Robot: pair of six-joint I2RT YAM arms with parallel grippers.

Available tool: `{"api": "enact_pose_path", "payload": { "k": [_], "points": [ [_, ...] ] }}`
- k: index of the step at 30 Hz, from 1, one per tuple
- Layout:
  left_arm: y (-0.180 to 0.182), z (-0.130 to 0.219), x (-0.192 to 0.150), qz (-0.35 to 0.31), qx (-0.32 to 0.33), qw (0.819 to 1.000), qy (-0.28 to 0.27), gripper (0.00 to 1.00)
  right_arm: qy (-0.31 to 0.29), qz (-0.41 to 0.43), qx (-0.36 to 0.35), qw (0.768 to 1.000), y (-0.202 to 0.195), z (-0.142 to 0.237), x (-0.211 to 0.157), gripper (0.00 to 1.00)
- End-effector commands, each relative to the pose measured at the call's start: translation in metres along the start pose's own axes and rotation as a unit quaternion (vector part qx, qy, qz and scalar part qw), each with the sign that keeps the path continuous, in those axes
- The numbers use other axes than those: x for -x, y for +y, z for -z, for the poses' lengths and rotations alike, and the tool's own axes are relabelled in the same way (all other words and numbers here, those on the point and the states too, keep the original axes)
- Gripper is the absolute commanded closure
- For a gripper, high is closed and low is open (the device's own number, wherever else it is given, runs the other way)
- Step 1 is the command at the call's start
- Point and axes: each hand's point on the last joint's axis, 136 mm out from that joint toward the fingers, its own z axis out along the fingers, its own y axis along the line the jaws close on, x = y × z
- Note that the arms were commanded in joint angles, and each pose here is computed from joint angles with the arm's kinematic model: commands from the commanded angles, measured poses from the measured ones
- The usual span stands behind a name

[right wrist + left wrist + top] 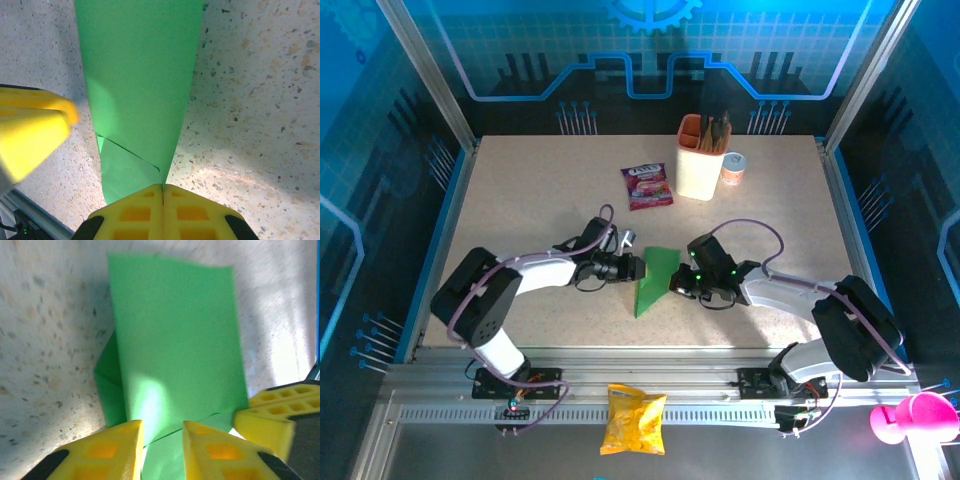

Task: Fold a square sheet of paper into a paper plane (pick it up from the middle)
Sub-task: Fold the wing for the fifth time at the center of the table.

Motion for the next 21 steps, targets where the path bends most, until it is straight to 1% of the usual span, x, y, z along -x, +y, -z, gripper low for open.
{"api": "enact_pose_path", "payload": {
  "k": [1, 5, 9, 11, 14, 18, 21],
  "points": [
    [-0.002, 0.019, 0.0, -0.052, 0.049, 0.997, -0.039, 0.69, -0.009, -0.003, -0.009, 1.0, 0.005, 0.009, 0.004, 1.0],
    [-0.016, 0.03, -0.017, -0.128, 0.09, 0.986, -0.056, 0.66, -0.009, -0.005, -0.015, 1.0, 0.006, 0.011, 0.004, 1.0],
    [-0.03, 0.03, -0.039, -0.191, 0.101, 0.974, -0.067, 0.63, -0.007, -0.007, -0.017, 1.0, 0.007, 0.01, 0.003, 1.0],
    [-0.037, 0.027, -0.05, -0.231, 0.109, 0.964, -0.073, 0.61, -0.006, -0.007, -0.018, 1.0, 0.007, 0.009, 0.003, 1.0],
    [-0.044, 0.02, -0.065, -0.278, 0.123, 0.949, -0.076, 0.56, -0.004, -0.007, -0.019, 1.0, 0.008, 0.006, 0.003, 1.0],
    [-0.043, 0.008, -0.075, -0.312, 0.145, 0.936, -0.076, 0.5, -0.001, -0.008, -0.021, 1.0, 0.008, 0.003, 0.002, 1.0],
    [-0.041, 0.001, -0.078, -0.332, 0.159, 0.927, -0.078, 0.49, 0.001, -0.008, -0.02, 1.0, 0.009, 0.001, 0.002, 1.0]
  ]
}}
